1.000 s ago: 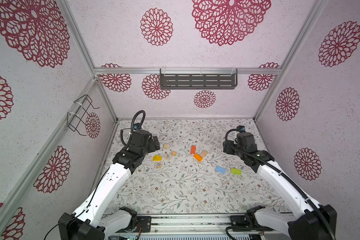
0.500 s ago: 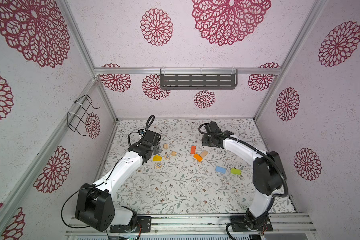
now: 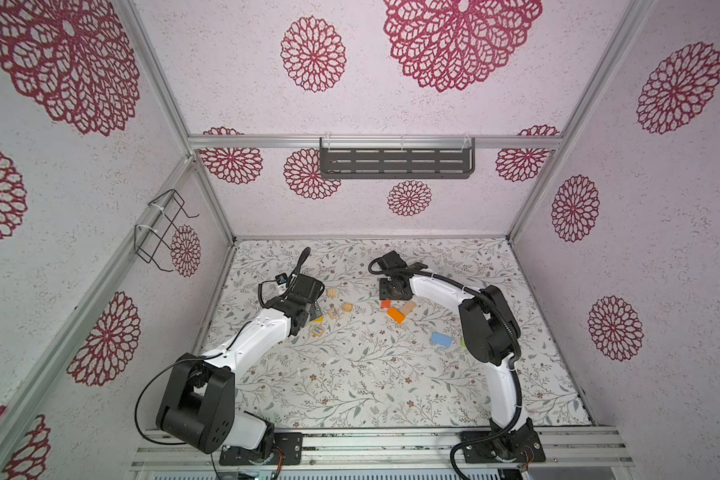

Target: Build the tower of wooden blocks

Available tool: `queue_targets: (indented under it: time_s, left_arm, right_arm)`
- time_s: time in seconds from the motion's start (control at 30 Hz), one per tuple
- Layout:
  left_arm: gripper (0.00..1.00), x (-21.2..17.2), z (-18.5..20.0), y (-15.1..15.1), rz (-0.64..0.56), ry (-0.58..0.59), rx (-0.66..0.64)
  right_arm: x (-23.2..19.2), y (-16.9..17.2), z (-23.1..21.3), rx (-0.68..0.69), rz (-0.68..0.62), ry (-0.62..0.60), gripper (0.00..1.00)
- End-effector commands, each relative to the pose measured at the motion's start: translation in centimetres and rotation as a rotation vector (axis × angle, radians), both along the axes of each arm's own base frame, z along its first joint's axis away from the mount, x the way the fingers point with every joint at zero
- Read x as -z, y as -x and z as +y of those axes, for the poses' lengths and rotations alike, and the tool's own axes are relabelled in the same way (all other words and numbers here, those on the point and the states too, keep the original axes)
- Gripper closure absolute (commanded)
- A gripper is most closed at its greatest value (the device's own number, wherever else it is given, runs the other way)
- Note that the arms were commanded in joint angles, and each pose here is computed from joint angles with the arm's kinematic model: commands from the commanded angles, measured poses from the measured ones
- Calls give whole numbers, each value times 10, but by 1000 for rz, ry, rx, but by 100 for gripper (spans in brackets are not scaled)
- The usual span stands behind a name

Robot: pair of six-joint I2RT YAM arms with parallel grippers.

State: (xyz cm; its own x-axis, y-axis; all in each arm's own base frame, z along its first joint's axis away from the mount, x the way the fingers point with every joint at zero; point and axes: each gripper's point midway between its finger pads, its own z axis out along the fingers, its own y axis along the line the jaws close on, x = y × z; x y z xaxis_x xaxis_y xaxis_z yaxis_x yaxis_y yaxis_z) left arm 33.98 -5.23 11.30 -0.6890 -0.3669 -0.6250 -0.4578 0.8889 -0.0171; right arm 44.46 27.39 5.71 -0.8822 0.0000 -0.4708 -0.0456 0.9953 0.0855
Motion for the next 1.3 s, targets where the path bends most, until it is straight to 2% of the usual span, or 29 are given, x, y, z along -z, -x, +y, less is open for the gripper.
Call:
queue_targets:
  time_s: [0.0, 0.47, 0.67, 1.03, 1.27]
  left_arm:
    - [3, -10, 0, -4, -78, 37, -33]
    - [3, -3, 0, 3, -66, 54, -30]
    - [3, -3, 0, 7, -65, 62, -28]
    - [3, -8, 3, 16, -71, 75, -31]
    - [3, -8, 1, 21, -60, 87, -9]
  right_arm:
    - [-9, -4, 3, 29, -3, -16, 43]
    - [11, 3, 16, 29, 39, 24, 47]
    - [16, 5, 17, 29, 47, 39, 54]
    - [18, 12, 18, 20, 56, 67, 73]
    - [-7, 22, 27, 15, 16, 58, 73]
